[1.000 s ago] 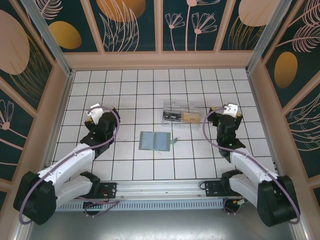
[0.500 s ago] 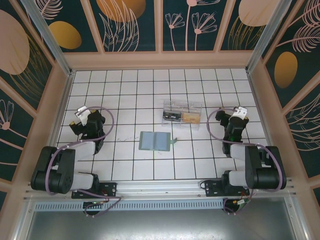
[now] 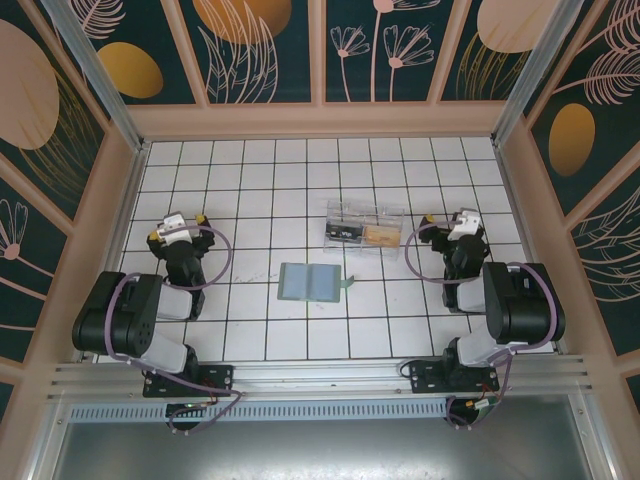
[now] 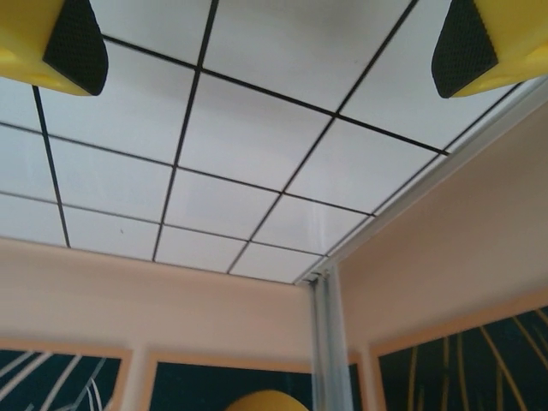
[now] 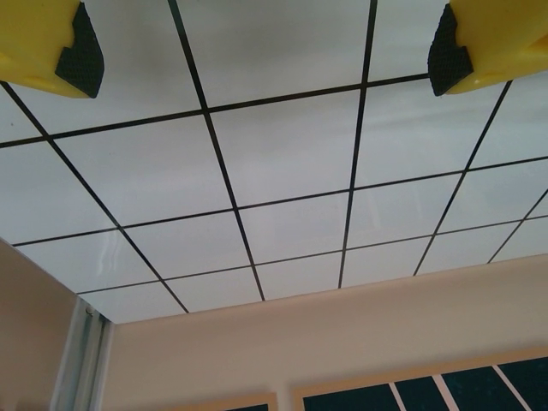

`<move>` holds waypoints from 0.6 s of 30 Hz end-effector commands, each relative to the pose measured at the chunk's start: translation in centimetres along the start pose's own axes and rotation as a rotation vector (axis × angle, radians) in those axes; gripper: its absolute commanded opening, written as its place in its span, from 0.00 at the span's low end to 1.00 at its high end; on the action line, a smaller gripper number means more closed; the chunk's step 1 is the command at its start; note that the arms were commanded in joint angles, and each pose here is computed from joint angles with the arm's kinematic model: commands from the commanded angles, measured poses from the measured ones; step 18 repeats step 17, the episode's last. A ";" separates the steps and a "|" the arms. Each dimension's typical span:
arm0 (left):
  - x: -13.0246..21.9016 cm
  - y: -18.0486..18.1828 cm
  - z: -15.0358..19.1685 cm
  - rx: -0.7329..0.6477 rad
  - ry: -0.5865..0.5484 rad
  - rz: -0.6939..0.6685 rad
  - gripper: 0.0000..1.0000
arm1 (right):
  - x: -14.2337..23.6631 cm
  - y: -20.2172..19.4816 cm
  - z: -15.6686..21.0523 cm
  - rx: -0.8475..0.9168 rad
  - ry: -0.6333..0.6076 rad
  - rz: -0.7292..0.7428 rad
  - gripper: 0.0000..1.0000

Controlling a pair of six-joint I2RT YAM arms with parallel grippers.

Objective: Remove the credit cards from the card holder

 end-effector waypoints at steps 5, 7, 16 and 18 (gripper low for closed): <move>0.1 -0.5 -1.1 0.015 -0.069 0.077 0.99 | -0.2 -0.2 -0.7 0.007 -0.043 -0.012 0.99; 0.1 -0.5 -1.2 0.014 -0.071 0.075 0.99 | -0.2 -0.2 -0.7 0.007 -0.042 -0.012 0.99; 0.1 -0.5 -1.2 0.014 -0.071 0.077 0.99 | -0.3 -0.2 -0.7 0.008 -0.044 -0.012 0.99; 0.1 -0.5 -1.2 0.014 -0.071 0.076 0.99 | -0.3 -0.2 -0.8 0.007 -0.045 -0.012 0.99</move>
Point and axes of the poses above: each hand's point on the last joint's axis, 136 mm out from that joint toward the fingers, its own x axis back along the fingers, its own y axis along the line the jaws close on, z = x × y, the point moved 10 cm from there along x, back along the fingers, and after that the axes turned 12 degrees about x, right-handed, at the moved point
